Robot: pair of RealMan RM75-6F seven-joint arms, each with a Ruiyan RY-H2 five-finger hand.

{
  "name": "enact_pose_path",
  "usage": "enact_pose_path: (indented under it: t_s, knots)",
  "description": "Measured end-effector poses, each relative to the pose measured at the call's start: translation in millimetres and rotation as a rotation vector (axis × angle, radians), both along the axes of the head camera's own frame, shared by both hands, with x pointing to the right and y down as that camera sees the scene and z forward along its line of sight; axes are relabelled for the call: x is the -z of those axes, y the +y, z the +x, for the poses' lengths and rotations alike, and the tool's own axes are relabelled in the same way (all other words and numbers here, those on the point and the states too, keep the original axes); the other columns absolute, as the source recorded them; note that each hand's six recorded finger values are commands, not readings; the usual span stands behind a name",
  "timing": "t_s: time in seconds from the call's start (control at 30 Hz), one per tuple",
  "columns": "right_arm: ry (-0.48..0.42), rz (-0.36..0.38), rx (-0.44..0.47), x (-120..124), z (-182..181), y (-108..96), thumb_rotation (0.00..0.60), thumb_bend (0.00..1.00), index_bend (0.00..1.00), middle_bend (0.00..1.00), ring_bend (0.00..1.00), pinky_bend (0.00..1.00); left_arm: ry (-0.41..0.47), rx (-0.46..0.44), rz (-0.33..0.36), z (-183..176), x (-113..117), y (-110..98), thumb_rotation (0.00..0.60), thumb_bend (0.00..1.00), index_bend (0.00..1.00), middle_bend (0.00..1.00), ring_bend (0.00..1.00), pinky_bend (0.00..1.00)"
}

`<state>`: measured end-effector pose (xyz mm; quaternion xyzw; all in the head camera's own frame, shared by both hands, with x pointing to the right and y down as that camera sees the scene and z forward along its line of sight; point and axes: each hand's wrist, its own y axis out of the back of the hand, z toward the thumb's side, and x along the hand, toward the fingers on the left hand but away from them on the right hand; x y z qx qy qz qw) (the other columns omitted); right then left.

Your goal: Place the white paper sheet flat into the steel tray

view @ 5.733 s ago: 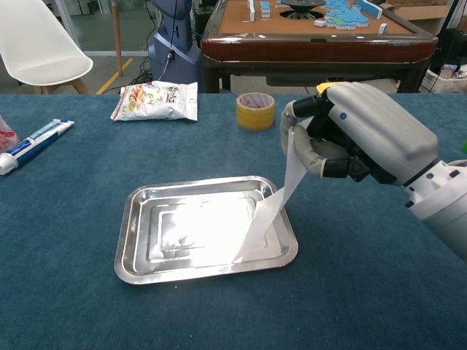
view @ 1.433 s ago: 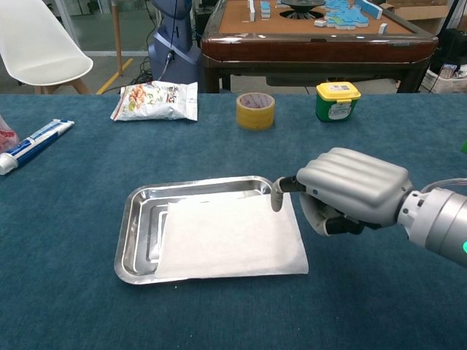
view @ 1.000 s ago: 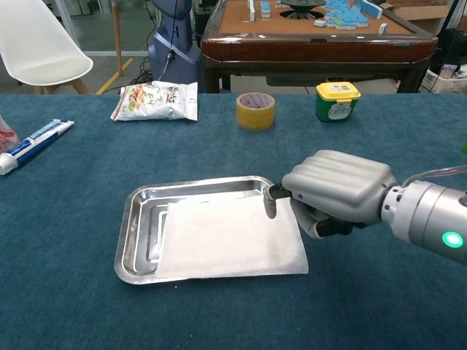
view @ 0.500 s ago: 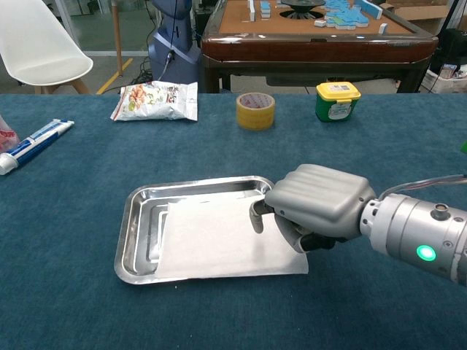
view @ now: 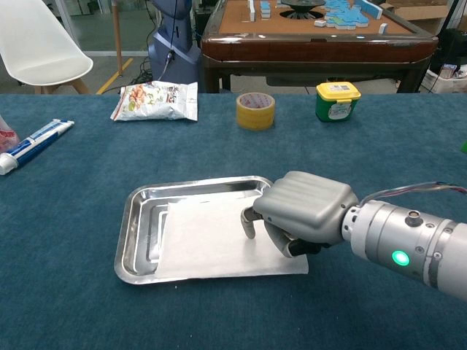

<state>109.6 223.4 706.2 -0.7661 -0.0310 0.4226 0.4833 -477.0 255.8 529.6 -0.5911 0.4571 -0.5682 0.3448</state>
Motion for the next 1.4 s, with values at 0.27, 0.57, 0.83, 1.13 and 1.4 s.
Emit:
enact_pose_path:
  t_s: [0.27,0.57,0.83,1.13,1.4]
  knots:
    - [0.003,-0.010,-0.003,-4.1,-6.1,1.6,0.600,1.00,0.36,1.00,1.00,1.00,0.003,0.000,0.002,0.2,1.1,0.2,0.600,0.23,0.43,0.41,0.31,0.46]
    - [0.012,0.003,-0.002,-10.3,-11.3,4.0,0.600,1.00,0.36,1.00,1.00,1.00,0.007,0.000,0.007,0.7,3.0,0.5,0.600,0.23,0.43,0.41,0.31,0.46]
    - [0.006,0.013,-0.022,-13.1,-16.5,-0.6,0.600,1.00,0.36,1.00,1.00,1.00,0.008,0.000,0.007,0.2,3.3,0.5,0.600,0.23,0.43,0.41,0.31,0.46]
    - [0.003,0.022,-0.026,-15.5,-21.4,-4.9,0.600,1.00,0.36,1.00,1.00,1.00,0.011,0.000,0.008,0.5,4.0,0.7,0.600,0.23,0.43,0.41,0.31,0.46]
    - [-0.001,0.017,-0.027,-18.6,-27.2,-4.7,0.600,1.00,0.36,1.00,1.00,1.00,0.011,0.000,0.010,0.4,4.8,0.8,0.600,0.23,0.43,0.41,0.31,0.46]
